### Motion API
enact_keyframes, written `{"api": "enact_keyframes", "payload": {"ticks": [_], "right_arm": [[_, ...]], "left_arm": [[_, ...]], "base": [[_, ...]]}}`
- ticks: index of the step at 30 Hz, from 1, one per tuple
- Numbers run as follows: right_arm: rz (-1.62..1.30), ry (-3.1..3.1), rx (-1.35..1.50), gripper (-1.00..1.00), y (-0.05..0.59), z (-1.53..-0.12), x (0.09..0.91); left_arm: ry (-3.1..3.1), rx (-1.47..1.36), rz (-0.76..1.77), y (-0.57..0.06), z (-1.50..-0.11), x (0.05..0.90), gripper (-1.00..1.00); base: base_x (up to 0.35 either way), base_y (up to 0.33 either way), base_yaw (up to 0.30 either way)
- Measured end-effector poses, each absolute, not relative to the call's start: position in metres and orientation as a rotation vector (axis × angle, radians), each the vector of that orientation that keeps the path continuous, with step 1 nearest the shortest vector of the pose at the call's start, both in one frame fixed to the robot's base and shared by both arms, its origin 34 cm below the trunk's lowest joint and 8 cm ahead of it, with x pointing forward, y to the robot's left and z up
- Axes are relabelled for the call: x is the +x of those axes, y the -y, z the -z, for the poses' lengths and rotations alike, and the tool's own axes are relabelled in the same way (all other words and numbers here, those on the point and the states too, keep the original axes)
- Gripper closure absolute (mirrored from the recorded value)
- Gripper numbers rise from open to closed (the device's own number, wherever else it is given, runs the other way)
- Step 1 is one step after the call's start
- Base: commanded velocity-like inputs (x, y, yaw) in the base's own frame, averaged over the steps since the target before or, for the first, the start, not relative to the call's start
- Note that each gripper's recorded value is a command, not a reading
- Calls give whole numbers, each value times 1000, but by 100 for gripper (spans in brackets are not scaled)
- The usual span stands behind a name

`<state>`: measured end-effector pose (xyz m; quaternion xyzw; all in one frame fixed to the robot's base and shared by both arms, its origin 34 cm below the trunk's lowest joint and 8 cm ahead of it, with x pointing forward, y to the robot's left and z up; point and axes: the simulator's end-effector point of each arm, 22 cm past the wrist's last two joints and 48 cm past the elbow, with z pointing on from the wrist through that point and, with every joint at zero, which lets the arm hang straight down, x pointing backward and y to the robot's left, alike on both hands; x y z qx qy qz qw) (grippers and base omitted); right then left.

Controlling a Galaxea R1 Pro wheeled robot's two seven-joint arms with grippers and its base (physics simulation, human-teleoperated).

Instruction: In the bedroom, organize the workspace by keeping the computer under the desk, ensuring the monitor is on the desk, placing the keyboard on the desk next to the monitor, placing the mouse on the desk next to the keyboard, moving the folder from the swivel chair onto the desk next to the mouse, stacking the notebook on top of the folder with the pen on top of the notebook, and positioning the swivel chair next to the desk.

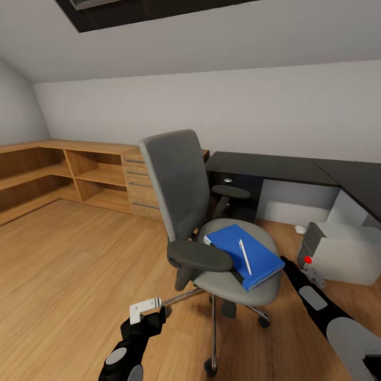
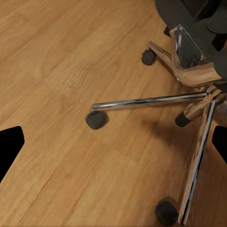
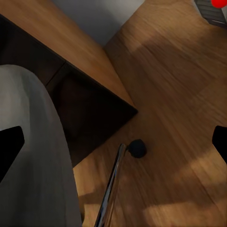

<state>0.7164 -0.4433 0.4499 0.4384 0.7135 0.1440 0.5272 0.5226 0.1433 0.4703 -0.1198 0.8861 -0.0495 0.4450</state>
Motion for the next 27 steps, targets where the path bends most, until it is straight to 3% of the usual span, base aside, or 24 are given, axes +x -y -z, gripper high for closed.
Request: {"api": "enact_keyframes", "payload": {"ticks": [12,27], "right_arm": [[-343,-1702,1052,-100,444,-450,716],[-342,-1700,1051,-100,445,-451,716]], "left_arm": [[-2196,-297,123,-143,-470,523,-100],[-2196,-298,122,-144,-470,523,-100]], "base": [[1,0,39],[0,0,201]]}}
